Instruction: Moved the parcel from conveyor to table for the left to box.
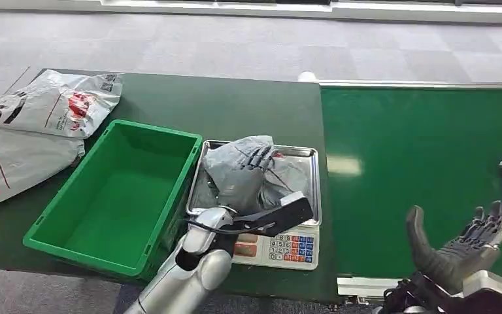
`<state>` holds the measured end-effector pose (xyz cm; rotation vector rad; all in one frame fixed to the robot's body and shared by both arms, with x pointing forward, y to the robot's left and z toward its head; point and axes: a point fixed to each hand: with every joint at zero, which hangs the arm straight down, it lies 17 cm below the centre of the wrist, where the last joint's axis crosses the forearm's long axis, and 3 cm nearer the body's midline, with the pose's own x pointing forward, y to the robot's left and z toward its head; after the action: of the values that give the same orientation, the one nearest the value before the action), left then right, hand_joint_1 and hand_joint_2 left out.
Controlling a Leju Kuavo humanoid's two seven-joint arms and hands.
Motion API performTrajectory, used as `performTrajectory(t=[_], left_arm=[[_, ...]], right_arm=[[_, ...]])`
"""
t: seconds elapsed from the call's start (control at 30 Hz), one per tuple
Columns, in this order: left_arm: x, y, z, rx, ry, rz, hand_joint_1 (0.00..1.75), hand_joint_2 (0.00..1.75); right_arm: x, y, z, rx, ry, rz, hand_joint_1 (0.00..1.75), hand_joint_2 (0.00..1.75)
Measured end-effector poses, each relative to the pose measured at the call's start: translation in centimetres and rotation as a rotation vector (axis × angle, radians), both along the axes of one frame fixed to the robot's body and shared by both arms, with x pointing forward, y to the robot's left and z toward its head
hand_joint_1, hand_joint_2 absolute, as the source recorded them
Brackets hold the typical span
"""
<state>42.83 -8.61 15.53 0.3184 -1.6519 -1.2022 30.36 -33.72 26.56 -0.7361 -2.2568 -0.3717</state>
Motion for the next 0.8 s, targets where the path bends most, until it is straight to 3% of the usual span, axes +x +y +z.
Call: performTrajectory(t=[0.2, 0.6, 0.7, 0.8], left_arm=[[-0.3, -2.2, -1.5, 0.083, 0.002, 0.003, 1.75, 1.75], [2.1, -0.9, -0.4, 0.133, -0.125, 0.044, 1.75, 1.75], [3.1, 0.0, 1.6, 0.093, -0.182, 0.08, 1.75, 1.75], [5.1, 2.7, 6.0, -0.014, -0.261, 0.157, 1.75, 1.75]], right_arm=[[0.5, 1.3, 0.5, 0.039, -0.019, 0.031, 0.0, 1.75], [0.6, 1.9, 1.1, 0.032, -0.02, 0.043, 0.0, 1.75], [0.7, 2.0, 1.0, 0.028, -0.01, 0.042, 0.0, 1.75], [0.8, 2.1, 0.9, 0.021, 0.003, 0.04, 0.0, 1.75]])
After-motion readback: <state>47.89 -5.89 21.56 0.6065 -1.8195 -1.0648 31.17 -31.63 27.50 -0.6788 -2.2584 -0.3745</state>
